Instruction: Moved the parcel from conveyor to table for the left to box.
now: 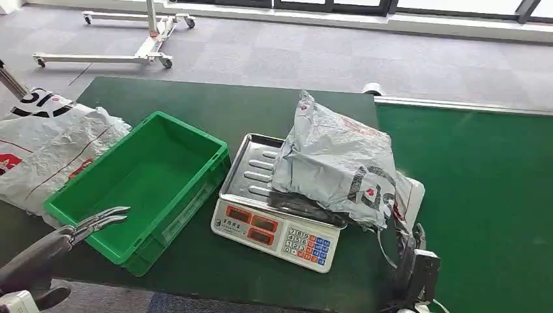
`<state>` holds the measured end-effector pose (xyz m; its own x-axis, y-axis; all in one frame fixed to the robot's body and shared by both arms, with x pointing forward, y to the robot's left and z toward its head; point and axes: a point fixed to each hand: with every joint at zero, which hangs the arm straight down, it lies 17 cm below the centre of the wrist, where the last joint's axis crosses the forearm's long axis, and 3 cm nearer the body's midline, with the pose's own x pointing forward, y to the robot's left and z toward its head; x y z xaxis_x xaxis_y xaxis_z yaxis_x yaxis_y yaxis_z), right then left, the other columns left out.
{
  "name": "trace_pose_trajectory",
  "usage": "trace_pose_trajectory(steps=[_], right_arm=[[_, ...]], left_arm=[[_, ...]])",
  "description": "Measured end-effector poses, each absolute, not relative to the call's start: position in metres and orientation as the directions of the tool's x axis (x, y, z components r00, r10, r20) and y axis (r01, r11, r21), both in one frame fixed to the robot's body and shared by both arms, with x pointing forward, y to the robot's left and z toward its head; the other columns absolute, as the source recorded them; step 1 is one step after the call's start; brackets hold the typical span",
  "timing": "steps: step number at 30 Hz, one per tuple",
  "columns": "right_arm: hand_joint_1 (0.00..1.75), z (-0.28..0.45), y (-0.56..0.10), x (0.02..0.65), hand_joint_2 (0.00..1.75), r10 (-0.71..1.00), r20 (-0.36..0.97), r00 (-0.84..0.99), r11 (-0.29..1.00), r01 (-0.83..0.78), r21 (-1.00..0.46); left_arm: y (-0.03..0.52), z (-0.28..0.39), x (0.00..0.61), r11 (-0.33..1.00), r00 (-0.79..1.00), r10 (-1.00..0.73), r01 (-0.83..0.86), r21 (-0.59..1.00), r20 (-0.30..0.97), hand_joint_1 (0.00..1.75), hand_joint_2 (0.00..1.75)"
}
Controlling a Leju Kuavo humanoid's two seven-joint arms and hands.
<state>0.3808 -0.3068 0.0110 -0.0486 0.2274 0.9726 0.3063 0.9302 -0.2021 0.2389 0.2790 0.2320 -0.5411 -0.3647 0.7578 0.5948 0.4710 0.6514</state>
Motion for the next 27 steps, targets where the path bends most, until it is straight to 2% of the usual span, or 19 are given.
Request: trace_pose_trajectory(steps=[27], right_arm=[[0.0,0.0111,-0.3068,0.3809,0.0,0.227,0.973,-0.049,0.93,0.306,-0.202]], left_arm=[[0.2789,0.2321,0.2389,0.472,-0.541,-0.364,0.594,0.651,0.758,0.0,0.0]])
